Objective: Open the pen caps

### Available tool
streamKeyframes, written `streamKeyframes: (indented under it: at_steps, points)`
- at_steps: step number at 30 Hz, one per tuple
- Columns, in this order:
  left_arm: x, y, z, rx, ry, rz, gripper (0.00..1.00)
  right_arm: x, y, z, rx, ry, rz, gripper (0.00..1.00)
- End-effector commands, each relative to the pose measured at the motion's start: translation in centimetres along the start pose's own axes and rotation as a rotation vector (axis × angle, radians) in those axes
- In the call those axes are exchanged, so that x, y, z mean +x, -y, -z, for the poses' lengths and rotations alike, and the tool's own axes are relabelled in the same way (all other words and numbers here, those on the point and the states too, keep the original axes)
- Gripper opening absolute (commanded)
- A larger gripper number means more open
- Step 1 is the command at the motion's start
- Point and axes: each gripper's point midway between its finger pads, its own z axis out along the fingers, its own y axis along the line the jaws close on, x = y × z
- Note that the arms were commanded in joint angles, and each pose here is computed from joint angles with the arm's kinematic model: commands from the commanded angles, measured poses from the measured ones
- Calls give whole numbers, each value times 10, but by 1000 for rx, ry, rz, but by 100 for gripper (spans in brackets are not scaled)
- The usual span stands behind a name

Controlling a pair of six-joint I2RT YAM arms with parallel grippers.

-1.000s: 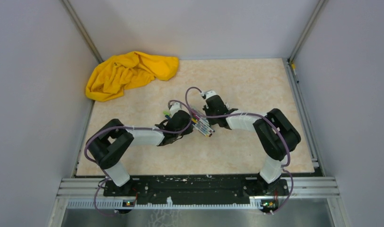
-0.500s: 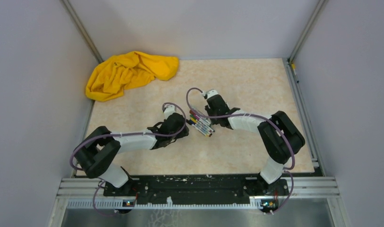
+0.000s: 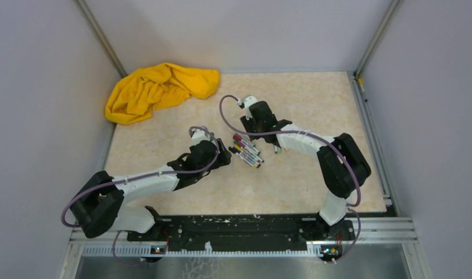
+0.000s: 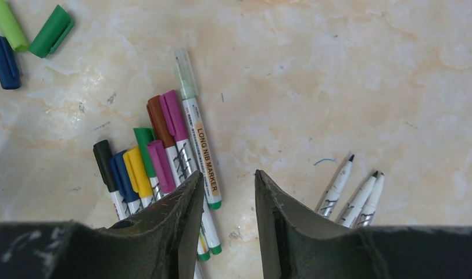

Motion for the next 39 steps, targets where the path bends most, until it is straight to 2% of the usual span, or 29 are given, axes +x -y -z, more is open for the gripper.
streamKeyframes:
  at_steps: [1,9,32,36,39]
  points:
    - [-6,-11,7,-16,33,9,87,-9,-14,-14,-68,5,22,38]
    - [-13,-13,14,0,69,34,86,0,-19,-29,-82,-27,30,37]
    - [-9,-20,11,0,68,54,86,25,-11,-48,-49,-98,59,36]
    - [-10,-22,10,-5,70,56,86,35,-9,-50,-45,-126,61,31]
    - [-10,-22,9,-6,70,58,86,48,-11,-52,-54,-157,57,21]
